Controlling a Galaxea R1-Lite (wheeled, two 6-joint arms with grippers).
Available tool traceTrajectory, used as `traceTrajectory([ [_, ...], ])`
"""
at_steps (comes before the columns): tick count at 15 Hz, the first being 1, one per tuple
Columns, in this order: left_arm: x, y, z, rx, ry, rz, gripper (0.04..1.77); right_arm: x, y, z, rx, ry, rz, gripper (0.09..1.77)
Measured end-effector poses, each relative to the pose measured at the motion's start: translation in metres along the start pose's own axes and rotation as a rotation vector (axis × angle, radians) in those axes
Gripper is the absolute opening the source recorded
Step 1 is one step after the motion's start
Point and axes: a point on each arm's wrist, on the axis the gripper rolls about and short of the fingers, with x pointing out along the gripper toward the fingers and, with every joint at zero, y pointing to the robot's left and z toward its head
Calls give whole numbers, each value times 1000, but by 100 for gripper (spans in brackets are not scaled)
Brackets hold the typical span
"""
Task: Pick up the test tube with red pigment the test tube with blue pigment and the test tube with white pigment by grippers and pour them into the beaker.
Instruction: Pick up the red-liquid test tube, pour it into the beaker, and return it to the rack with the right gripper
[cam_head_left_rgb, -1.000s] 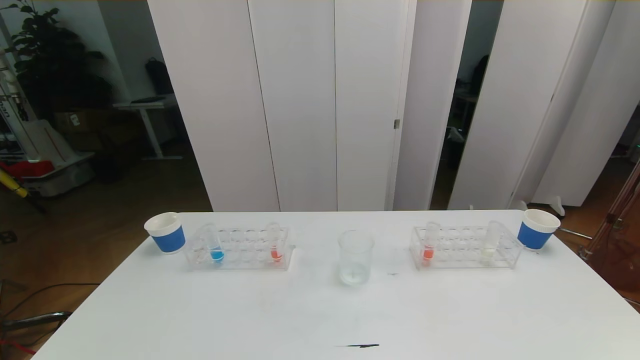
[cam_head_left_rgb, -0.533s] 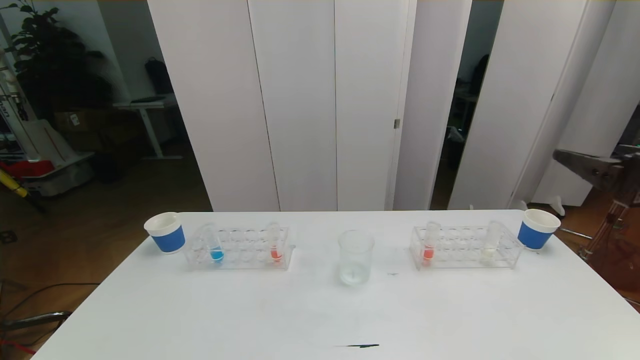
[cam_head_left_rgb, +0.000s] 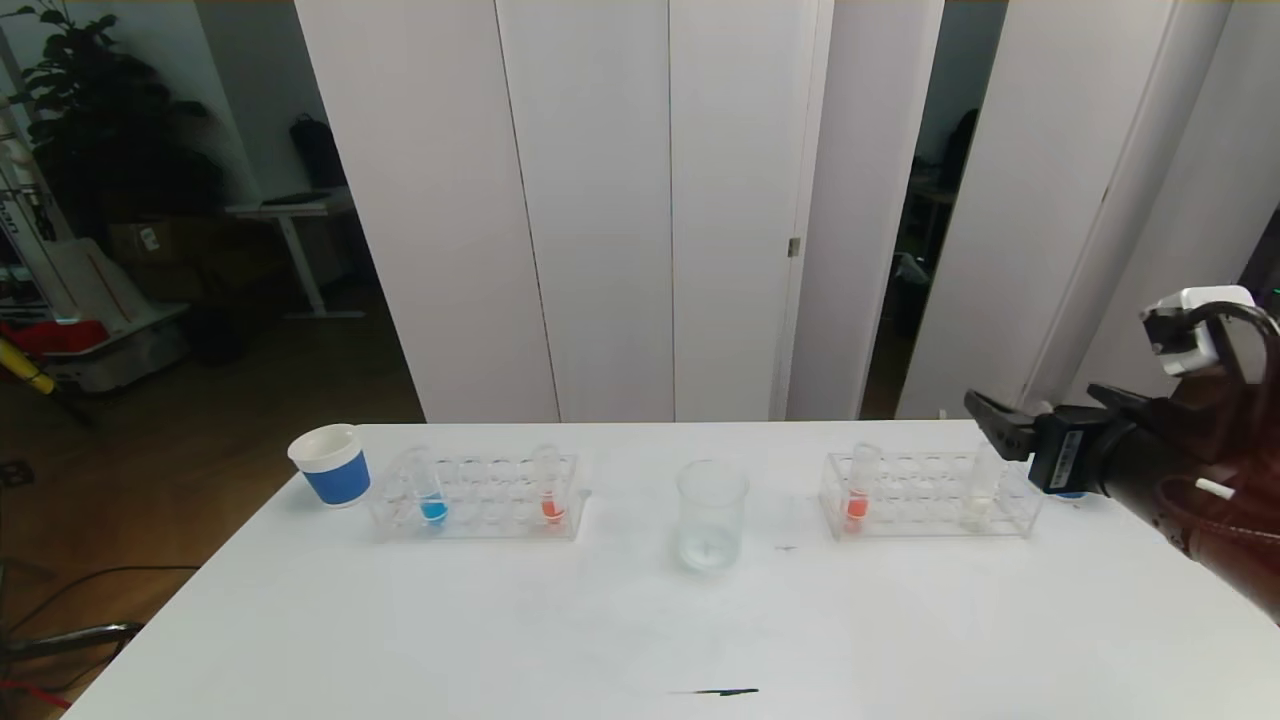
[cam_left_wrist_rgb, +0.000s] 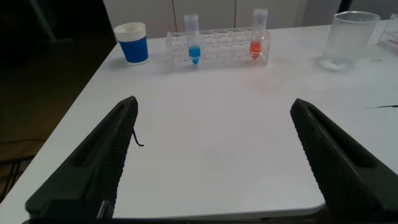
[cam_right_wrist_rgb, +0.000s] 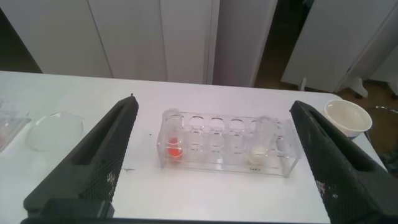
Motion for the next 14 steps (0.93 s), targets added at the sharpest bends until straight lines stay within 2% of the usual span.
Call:
traceTrajectory([
  [3, 0, 0, 0, 0, 0, 0, 175, 9, 6, -27, -4, 10, 3, 175],
  [8, 0, 0, 0, 0, 0, 0, 175, 34, 12, -65, -24, 85, -6, 175],
  [14, 0, 0, 0, 0, 0, 0, 175, 81, 26, -88, -40, 130, -12, 175],
])
